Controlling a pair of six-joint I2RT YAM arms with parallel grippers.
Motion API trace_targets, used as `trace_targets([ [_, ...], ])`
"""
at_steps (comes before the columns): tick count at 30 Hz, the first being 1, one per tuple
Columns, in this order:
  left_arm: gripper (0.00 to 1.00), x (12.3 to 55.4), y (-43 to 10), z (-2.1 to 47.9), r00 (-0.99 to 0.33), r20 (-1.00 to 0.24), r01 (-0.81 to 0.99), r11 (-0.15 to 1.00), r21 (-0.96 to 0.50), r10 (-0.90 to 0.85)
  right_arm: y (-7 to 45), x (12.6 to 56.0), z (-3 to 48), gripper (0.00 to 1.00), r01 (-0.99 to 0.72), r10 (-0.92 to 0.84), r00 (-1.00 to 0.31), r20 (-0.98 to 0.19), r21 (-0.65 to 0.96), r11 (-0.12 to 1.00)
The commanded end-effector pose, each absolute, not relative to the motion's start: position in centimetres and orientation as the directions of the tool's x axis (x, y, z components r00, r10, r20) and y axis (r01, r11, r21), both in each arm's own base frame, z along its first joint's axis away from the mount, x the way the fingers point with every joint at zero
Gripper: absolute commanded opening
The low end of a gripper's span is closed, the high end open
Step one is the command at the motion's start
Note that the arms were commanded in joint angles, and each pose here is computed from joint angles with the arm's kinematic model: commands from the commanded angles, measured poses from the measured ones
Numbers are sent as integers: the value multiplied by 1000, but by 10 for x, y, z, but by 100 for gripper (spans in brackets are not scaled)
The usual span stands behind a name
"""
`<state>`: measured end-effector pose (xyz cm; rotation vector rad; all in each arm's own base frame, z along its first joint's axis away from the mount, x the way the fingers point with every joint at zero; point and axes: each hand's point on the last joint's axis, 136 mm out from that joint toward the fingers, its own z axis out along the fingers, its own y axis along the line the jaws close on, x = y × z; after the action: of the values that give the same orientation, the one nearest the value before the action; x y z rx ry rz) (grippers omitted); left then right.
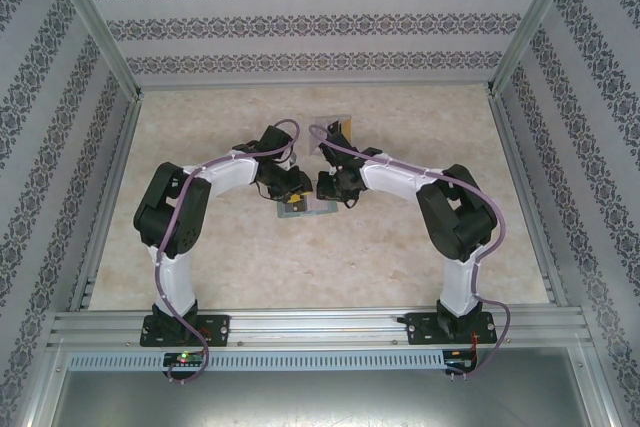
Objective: Take the credit cards out of the card holder
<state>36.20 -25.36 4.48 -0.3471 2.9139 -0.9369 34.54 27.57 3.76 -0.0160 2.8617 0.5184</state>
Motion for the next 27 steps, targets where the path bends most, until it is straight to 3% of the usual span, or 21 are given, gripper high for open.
trace_targets([
  [1,32,364,-250,40,-969,27,-217,789,-574,-246,276,344,30,27,-66,2,-977,-214,310,948],
  [14,35,360,-248,25,-969,64,-232,784,-576,-240,289,335,14,27,-74,-21,-989,-146,371,925],
  [27,33,362,-264,55,-985,31,-140,680,-720,-170,281,334,5,27,-77,-35,-989,-141,308,948],
])
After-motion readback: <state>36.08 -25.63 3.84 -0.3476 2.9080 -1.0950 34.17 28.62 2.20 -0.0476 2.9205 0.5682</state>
